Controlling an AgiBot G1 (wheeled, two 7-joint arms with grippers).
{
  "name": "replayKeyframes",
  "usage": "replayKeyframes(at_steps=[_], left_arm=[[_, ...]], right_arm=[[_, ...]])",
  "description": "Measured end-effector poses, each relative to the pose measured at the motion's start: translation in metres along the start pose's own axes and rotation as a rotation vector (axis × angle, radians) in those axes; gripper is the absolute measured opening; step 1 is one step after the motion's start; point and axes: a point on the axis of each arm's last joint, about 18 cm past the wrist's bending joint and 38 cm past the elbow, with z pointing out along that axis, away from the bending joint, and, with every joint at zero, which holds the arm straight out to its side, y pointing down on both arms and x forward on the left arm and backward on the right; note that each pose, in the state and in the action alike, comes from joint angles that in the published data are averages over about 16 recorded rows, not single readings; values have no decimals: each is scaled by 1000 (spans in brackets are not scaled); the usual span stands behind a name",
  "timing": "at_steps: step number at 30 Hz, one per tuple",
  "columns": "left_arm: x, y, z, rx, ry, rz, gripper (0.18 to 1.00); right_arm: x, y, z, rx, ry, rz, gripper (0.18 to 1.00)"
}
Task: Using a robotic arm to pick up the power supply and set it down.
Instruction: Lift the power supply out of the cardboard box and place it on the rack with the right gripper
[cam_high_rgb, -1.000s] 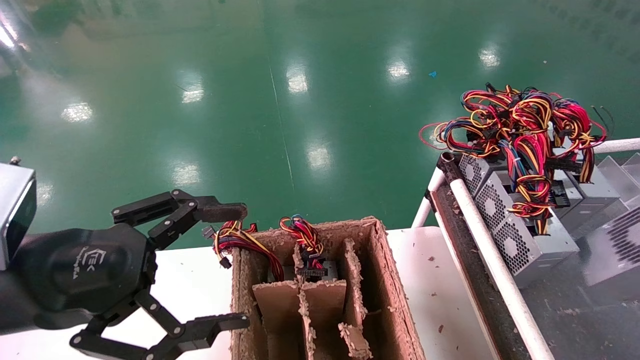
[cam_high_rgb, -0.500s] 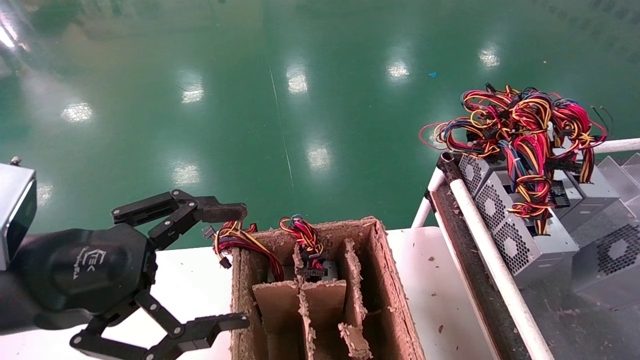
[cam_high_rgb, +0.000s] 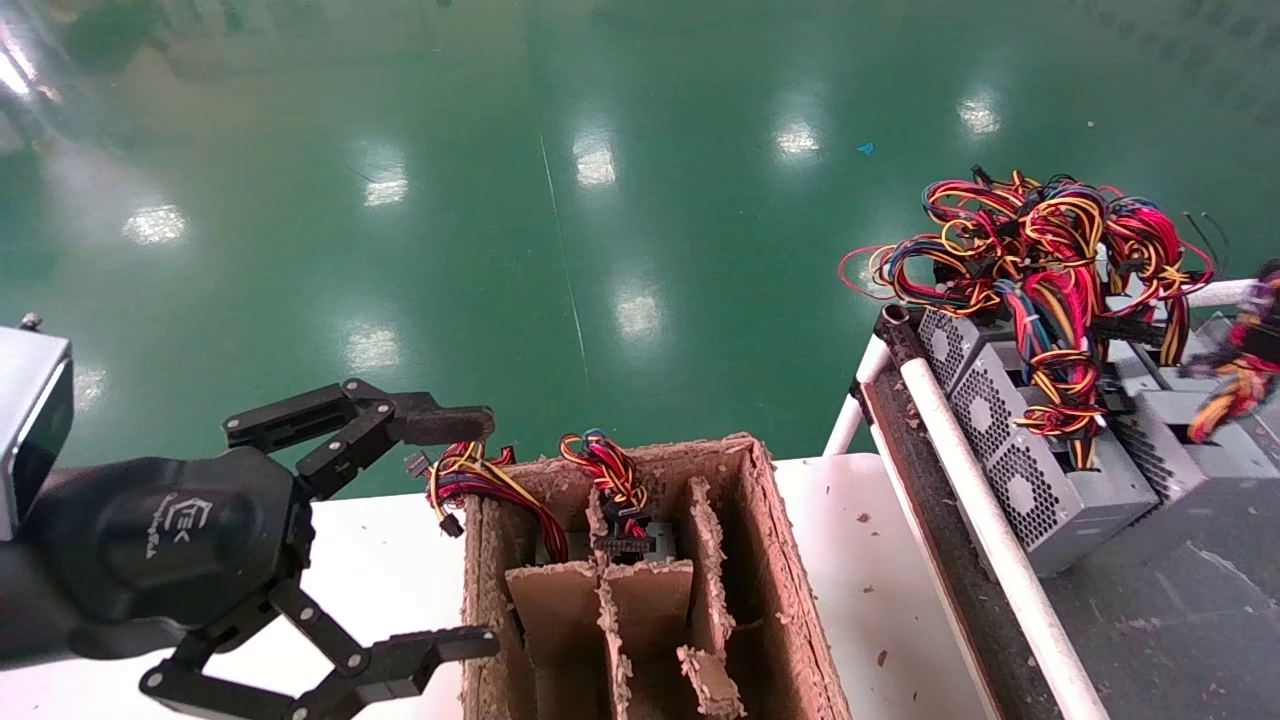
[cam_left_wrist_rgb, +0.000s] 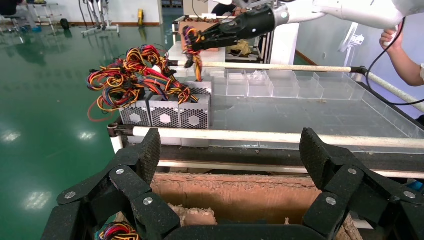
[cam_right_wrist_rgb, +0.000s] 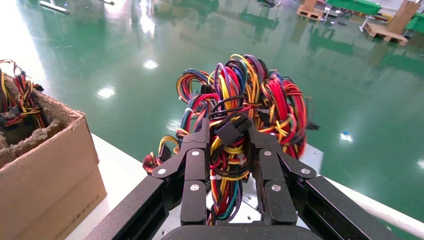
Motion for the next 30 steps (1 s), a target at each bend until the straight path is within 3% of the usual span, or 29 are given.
replayKeyframes(at_steps=[14, 30], left_arm=[[0, 0, 0, 0, 0, 0, 1001], [0, 0, 0, 0, 0, 0, 1001]], right_arm=[[-1, 15, 38, -11, -19, 44, 322], [-3, 19, 44, -4, -54, 57, 383]])
